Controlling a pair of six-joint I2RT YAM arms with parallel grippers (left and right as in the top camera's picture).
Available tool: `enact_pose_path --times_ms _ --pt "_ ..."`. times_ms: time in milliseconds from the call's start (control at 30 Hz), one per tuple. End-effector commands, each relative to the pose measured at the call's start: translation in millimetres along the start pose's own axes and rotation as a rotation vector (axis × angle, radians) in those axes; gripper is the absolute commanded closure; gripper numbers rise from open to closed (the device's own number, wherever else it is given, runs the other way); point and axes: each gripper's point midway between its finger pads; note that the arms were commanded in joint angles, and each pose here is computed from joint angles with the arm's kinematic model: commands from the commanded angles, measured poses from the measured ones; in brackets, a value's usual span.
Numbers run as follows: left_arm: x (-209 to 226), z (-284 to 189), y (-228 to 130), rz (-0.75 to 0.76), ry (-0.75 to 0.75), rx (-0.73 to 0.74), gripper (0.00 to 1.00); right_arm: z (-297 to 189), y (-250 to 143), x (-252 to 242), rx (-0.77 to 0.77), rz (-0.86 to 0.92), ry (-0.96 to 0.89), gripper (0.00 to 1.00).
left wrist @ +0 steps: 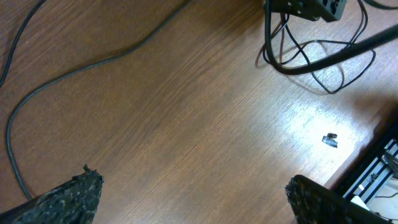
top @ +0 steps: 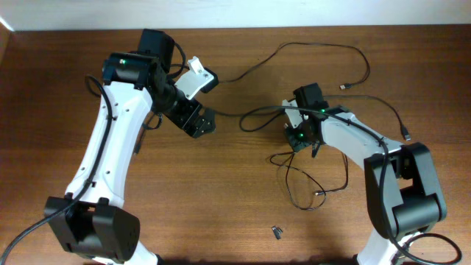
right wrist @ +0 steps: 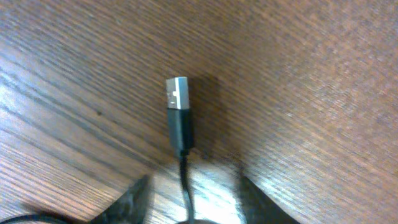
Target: Untangle cables
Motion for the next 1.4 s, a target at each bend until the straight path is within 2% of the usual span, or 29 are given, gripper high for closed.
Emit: enact_pose_path --times_ms 0,67,233,300,500,633,733,867,1200,1367 --pt "-3 -8 3 0.029 0.01 -0.024 0.01 20 -29 11 0.096 -0.023 0.004 0.82" --pt "-3 -9 3 0.029 0.01 -0.024 0.01 24 -33 12 0.113 -0.022 0.009 0.96" --pt "-3 -8 3 0.028 0.01 -0.024 0.01 21 -31 8 0.109 -0.003 0.005 0.96" --pt "-3 -8 3 0.029 0.01 -0.024 0.01 -4 -21 -1 0.099 0.014 -0.002 0.96" --pt "-3 -9 3 0.029 0.01 -0.024 0.01 -156 41 -33 -0.107 0.053 -0.083 0.96" --pt "-3 -8 3 0.029 0.01 -0.024 0.01 -309 81 -39 -0.45 0.041 -0.192 0.96" --pt "-3 -8 3 0.029 0.01 -0.024 0.01 -388 80 -40 -0.641 0.04 -0.281 0.96" --pt "-3 -8 3 0.029 0.01 -0.024 0.01 -413 74 -36 -0.706 0.04 -0.303 0.96" --pt "-1 -9 11 0.043 0.022 -0.058 0.01 -412 73 -36 -0.702 0.04 -0.301 0.96" --pt "-58 -15 30 0.062 -0.28 -0.17 0.01 -414 75 -37 -0.716 0.05 -0.303 0.96"
Point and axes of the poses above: each gripper's point midway between its finger pads, its own z axis out along the fingers, its own x axis along the line the jaws close on, y = z × x, and after that the axes turned 6 degrees about -z, right-handed
